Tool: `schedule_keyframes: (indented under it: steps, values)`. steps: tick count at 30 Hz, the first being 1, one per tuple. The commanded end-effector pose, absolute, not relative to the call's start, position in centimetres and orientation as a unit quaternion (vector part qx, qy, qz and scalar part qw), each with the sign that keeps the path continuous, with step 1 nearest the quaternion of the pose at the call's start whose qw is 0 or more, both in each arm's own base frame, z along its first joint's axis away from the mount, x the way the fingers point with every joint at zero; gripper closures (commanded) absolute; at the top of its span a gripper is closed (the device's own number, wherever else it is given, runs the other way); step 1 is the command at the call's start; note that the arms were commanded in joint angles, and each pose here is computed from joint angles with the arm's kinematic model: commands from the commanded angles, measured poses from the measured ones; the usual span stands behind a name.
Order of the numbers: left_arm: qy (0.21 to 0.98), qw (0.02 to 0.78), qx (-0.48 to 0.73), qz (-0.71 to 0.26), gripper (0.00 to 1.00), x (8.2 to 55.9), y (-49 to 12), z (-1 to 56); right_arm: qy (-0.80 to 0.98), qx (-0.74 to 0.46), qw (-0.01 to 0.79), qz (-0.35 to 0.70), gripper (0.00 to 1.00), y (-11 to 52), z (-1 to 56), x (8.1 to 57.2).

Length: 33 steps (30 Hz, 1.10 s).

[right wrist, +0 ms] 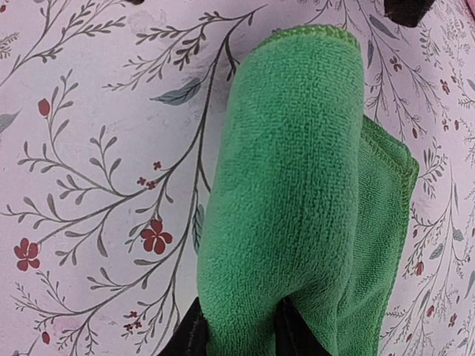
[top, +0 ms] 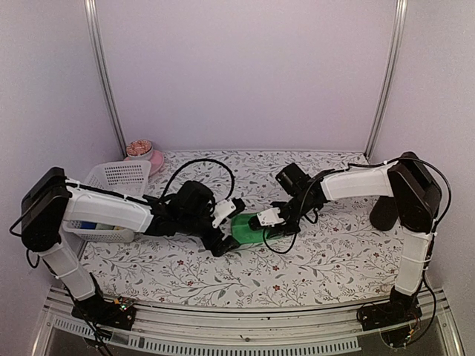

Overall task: Roll the towels
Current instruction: Roll the towel at the center of the board.

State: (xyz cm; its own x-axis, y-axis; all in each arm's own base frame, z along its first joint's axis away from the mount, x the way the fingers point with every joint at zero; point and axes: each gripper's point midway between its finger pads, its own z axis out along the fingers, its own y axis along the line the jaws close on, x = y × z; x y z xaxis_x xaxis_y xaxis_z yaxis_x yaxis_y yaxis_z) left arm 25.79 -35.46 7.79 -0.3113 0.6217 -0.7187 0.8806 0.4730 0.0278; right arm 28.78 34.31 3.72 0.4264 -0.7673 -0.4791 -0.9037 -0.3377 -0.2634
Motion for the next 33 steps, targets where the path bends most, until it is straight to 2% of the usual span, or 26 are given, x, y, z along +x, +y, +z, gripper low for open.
schedule_keyframes:
  steps: [1, 8, 11, 14, 19, 22, 28, 33]
  values:
    - [0.787, 0.368, 0.453, -0.202, 0.03, 27.7, -36.5, 8.3, 0.553, -0.796, 0.094, 0.228, 0.73, 31.4, 0.1, 22.9]
    - [0.785, 0.348, 0.456, -0.234, 0.03, 27.8, -38.7, 7.9, 0.548, -0.793, 0.059, 0.259, 0.72, 30.8, 0.3, 22.0]
    - [0.770, 0.368, 0.470, -0.226, 0.13, 27.3, -39.0, 8.0, 0.559, -0.784, 0.053, 0.265, 0.72, 30.6, 0.1, 22.4]
    - [0.749, 0.399, 0.481, -0.219, 0.18, 26.4, -38.8, 8.3, 0.574, -0.771, 0.051, 0.270, 0.72, 30.4, -0.1, 23.1]
    - [0.703, 0.448, 0.499, -0.235, 0.38, 25.2, -38.7, 10.2, 0.590, -0.758, 0.050, 0.271, 0.73, 30.2, -0.3, 24.0]
    - [0.687, 0.450, 0.520, -0.235, 0.39, 24.4, -39.1, 10.1, 0.594, -0.755, 0.049, 0.273, 0.73, 30.2, -0.3, 24.1]
    - [0.654, 0.468, 0.570, -0.169, 0.40, 23.1, -40.5, 8.9, 0.601, -0.751, 0.041, 0.271, 0.74, 30.1, -0.7, 24.4]
    - [0.643, 0.472, 0.588, -0.135, 0.46, 23.0, -41.1, 7.5, 0.605, -0.747, 0.040, 0.273, 0.74, 30.0, -0.7, 24.5]
